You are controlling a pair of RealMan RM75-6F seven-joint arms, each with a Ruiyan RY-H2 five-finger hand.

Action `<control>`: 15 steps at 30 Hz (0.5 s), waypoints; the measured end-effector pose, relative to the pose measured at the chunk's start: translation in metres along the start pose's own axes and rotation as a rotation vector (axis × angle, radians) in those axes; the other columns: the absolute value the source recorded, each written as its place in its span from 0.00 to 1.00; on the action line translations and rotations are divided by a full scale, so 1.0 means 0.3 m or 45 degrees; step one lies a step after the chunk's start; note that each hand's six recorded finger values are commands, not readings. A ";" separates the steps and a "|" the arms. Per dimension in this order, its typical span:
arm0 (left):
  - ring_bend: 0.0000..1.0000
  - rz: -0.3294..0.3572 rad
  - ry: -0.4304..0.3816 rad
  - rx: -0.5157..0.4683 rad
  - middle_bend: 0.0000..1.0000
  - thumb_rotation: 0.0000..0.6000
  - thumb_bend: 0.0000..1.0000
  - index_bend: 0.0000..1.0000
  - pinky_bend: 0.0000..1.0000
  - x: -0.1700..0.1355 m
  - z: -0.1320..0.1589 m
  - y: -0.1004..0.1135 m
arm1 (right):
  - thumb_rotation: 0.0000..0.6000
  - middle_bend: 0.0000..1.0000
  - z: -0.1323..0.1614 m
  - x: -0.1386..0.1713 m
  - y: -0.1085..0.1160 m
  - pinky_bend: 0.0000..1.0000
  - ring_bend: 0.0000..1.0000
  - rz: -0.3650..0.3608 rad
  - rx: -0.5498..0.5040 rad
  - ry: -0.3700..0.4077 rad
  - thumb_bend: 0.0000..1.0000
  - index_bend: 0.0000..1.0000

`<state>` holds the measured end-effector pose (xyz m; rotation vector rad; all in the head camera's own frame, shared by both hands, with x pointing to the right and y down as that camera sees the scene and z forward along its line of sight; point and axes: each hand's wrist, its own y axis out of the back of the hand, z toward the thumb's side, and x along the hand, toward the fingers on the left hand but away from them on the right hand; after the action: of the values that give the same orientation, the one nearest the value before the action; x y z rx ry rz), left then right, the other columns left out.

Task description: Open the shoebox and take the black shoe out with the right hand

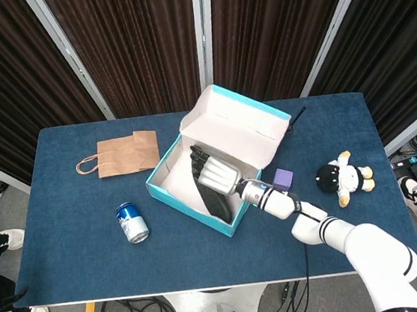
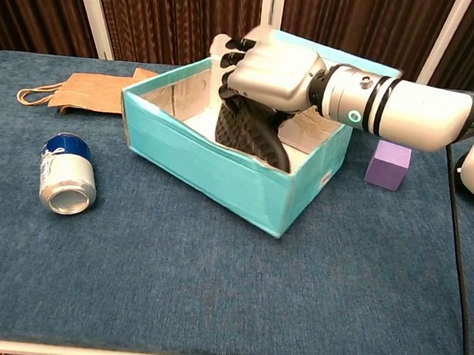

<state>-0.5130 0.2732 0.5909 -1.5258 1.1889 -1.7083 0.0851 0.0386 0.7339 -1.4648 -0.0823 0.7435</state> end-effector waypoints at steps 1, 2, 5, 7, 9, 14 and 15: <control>0.01 0.000 0.001 -0.001 0.09 1.00 0.00 0.17 0.05 0.000 0.000 0.000 | 1.00 0.50 -0.004 -0.002 0.006 0.00 0.17 -0.020 -0.003 0.002 0.52 0.80; 0.01 -0.001 0.000 0.000 0.09 1.00 0.00 0.17 0.05 0.000 0.000 0.000 | 1.00 0.50 -0.009 -0.004 0.015 0.00 0.18 -0.050 -0.006 0.005 0.52 0.81; 0.01 -0.002 -0.005 0.000 0.09 1.00 0.00 0.17 0.05 0.003 0.004 0.000 | 1.00 0.50 -0.022 -0.007 0.046 0.00 0.18 -0.129 -0.007 0.012 0.53 0.81; 0.01 -0.001 -0.009 0.000 0.09 1.00 0.00 0.17 0.05 0.005 0.007 0.002 | 1.00 0.50 -0.031 -0.008 0.066 0.00 0.18 -0.175 -0.007 0.014 0.53 0.81; 0.01 0.000 -0.009 0.001 0.09 1.00 0.00 0.17 0.05 0.005 0.006 0.003 | 1.00 0.50 -0.040 -0.008 0.090 0.00 0.18 -0.223 -0.003 0.017 0.53 0.81; 0.01 0.001 -0.011 0.006 0.09 1.00 0.00 0.17 0.05 0.006 0.008 0.005 | 1.00 0.50 -0.057 0.003 0.150 0.00 0.18 -0.338 -0.011 0.027 0.53 0.81; 0.01 0.001 -0.012 0.007 0.09 1.00 0.00 0.17 0.05 0.007 0.009 0.005 | 1.00 0.50 -0.060 0.009 0.162 0.00 0.18 -0.359 -0.017 0.028 0.53 0.81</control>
<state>-0.5111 0.2701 0.5904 -1.5287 1.1789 -1.7005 0.0762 0.0209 0.6860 -1.4368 -0.2716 0.4975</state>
